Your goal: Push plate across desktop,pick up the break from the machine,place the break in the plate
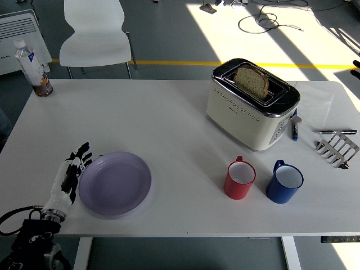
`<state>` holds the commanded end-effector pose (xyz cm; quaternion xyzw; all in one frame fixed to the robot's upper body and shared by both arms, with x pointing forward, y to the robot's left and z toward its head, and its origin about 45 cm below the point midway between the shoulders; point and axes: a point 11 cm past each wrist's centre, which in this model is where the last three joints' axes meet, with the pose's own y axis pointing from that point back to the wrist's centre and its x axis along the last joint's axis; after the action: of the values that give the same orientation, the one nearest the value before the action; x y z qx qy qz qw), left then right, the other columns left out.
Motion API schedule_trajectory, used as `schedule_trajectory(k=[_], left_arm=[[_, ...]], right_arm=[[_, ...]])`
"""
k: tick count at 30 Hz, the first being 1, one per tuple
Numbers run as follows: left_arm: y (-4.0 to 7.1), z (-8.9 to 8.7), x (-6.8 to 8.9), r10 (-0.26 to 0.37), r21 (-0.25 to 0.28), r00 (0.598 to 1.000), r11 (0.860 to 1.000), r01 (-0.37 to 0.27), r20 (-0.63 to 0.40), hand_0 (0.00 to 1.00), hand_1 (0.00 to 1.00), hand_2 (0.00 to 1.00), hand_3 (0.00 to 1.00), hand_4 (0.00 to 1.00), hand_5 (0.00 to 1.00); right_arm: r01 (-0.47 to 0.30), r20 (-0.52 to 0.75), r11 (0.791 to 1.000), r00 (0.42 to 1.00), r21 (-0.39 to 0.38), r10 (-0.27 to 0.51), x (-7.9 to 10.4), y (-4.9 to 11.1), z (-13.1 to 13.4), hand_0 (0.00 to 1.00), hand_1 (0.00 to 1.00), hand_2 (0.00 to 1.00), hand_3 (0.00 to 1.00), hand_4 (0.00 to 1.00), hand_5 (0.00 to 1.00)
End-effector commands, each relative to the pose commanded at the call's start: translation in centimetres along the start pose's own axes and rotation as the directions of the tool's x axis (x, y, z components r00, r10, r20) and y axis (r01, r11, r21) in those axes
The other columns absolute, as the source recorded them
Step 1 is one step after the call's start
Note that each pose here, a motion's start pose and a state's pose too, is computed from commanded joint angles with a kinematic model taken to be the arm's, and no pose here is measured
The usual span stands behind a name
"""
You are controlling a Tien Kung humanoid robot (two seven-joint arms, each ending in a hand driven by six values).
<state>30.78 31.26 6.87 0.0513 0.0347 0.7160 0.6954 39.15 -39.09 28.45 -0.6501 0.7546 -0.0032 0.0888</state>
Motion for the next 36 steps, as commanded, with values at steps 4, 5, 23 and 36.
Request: schedule_trajectory(k=[4, 5, 23, 36], left_arm=[[0.2, -0.1, -0.3, -0.013, 0.006, 1.0, 1.0, 0.013, -0.005, 0.848, 0.897, 0.964, 0.915, 0.542, 0.998], [0.3, -0.2, -0.4, -0.018, 0.01, 1.0, 1.0, 0.018, -0.008, 0.847, 0.895, 0.963, 0.915, 0.542, 0.998], [0.2, 0.2, -1.6, -0.052, -0.002, 0.998, 0.999, 0.052, -0.033, 0.836, 0.889, 0.959, 0.915, 0.543, 0.998], [0.4, 0.1, -1.5, -0.04, 0.007, 0.999, 0.999, 0.04, -0.032, 0.832, 0.891, 0.959, 0.915, 0.543, 0.998]], right_arm=[[0.0, -0.002, 1.0, 1.0, -0.009, 0.0, 0.0, 0.2, 0.3, 0.83, 0.802, 0.834, 0.829, 0.554, 0.458], [0.0, -0.003, 1.0, 1.0, -0.012, 0.0, 0.1, 0.2, 0.4, 0.83, 0.802, 0.835, 0.829, 0.553, 0.458], [-0.001, 0.004, 1.0, 1.0, -0.01, 0.001, 0.0, 0.2, 0.4, 0.828, 0.798, 0.832, 0.828, 0.553, 0.46], [-0.003, 0.004, 1.0, 1.0, -0.007, 0.003, 0.0, 0.1, 0.3, 0.826, 0.798, 0.83, 0.826, 0.552, 0.459]])
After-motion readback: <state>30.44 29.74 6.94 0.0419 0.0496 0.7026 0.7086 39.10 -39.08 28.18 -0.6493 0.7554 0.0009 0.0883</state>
